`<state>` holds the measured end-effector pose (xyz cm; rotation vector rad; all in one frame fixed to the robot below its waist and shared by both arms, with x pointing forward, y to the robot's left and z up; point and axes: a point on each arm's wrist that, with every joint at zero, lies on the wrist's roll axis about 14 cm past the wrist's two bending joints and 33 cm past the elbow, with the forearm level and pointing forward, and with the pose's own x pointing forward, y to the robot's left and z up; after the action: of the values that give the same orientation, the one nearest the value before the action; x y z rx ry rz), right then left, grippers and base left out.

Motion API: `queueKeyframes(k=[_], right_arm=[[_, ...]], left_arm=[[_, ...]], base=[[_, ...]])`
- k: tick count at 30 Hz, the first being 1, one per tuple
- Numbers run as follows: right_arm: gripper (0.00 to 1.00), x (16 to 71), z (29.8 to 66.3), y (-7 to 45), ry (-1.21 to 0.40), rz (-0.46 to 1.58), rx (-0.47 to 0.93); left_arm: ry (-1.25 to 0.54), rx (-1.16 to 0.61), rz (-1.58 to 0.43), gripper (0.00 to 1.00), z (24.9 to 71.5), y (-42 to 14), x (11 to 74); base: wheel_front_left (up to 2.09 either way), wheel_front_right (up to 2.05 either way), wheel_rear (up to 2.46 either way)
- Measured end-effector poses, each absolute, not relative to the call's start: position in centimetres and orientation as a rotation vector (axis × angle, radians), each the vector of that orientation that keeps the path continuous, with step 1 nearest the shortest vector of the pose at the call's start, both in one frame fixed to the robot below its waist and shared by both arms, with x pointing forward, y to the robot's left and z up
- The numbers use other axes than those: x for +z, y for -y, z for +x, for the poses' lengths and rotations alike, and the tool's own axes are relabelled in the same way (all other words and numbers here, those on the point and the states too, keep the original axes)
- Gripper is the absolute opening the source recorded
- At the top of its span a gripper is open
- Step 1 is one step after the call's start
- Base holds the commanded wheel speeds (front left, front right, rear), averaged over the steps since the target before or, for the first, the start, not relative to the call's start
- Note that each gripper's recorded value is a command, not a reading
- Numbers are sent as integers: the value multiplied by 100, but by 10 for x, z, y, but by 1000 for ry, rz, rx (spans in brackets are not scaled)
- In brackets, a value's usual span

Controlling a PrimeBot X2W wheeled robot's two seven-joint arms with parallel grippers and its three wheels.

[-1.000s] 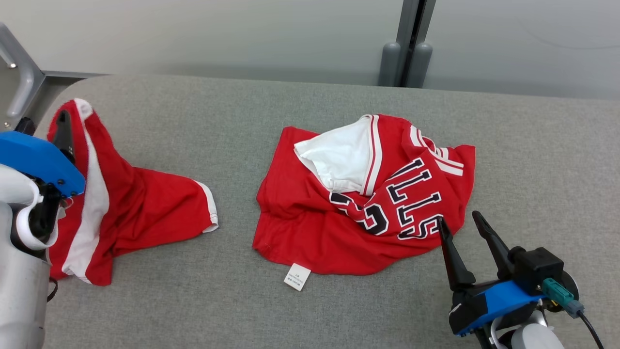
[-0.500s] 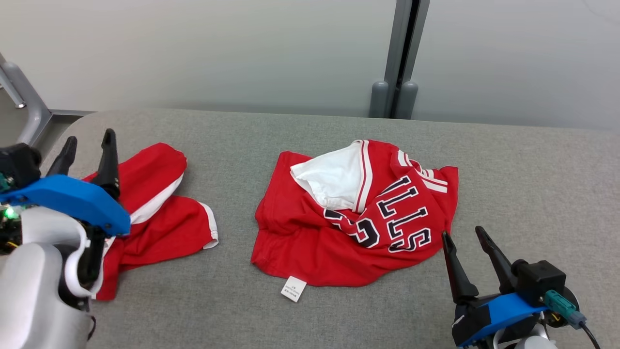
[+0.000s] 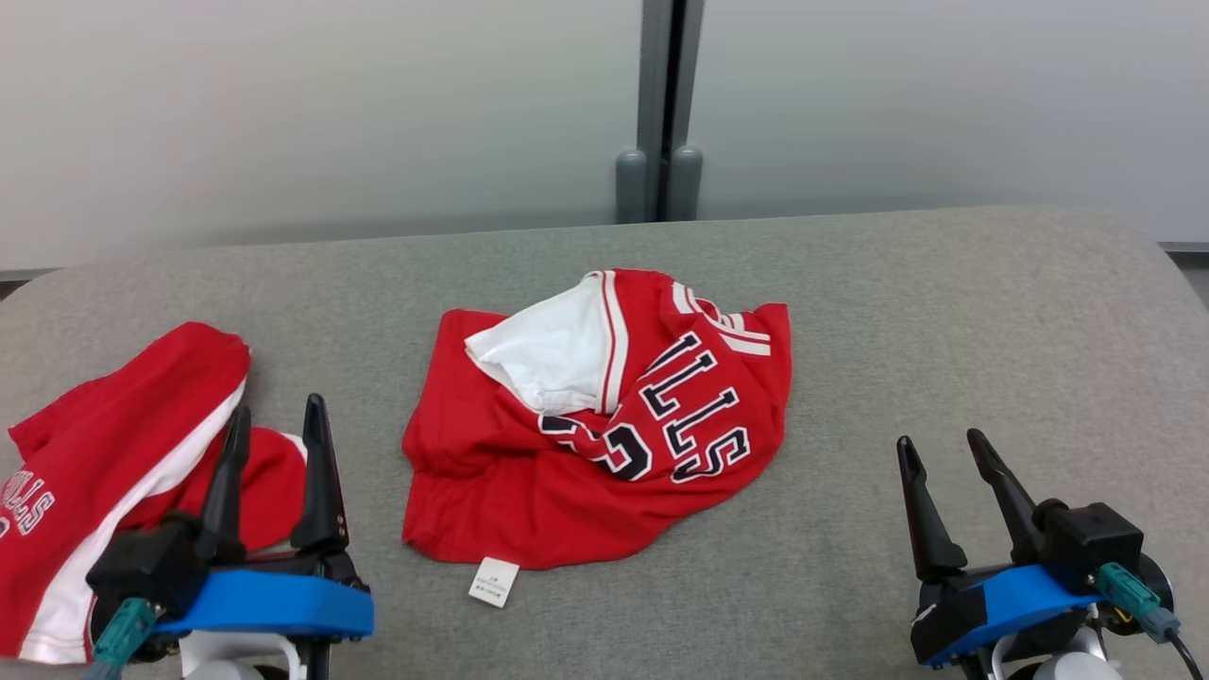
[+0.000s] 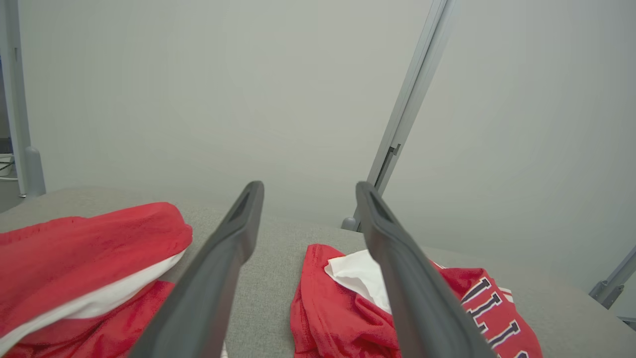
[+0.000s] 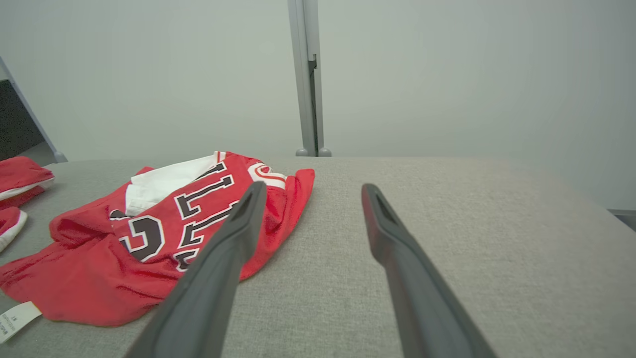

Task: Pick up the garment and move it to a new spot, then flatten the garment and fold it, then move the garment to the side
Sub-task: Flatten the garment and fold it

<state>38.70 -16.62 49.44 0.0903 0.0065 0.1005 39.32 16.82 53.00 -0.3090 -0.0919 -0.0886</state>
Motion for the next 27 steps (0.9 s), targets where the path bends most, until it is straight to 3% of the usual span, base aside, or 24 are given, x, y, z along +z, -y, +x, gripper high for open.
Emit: queueKeyframes(k=[8,27], right_arm=[[100,503,371,192,9,83,26],[100,505,364,187,1,93,39]], left_arm=[[63,-142,-255,100,380,-150,512],[16,-146,-262,100,354,-149,491]], base=[[0,0,0],[0,0,0]])
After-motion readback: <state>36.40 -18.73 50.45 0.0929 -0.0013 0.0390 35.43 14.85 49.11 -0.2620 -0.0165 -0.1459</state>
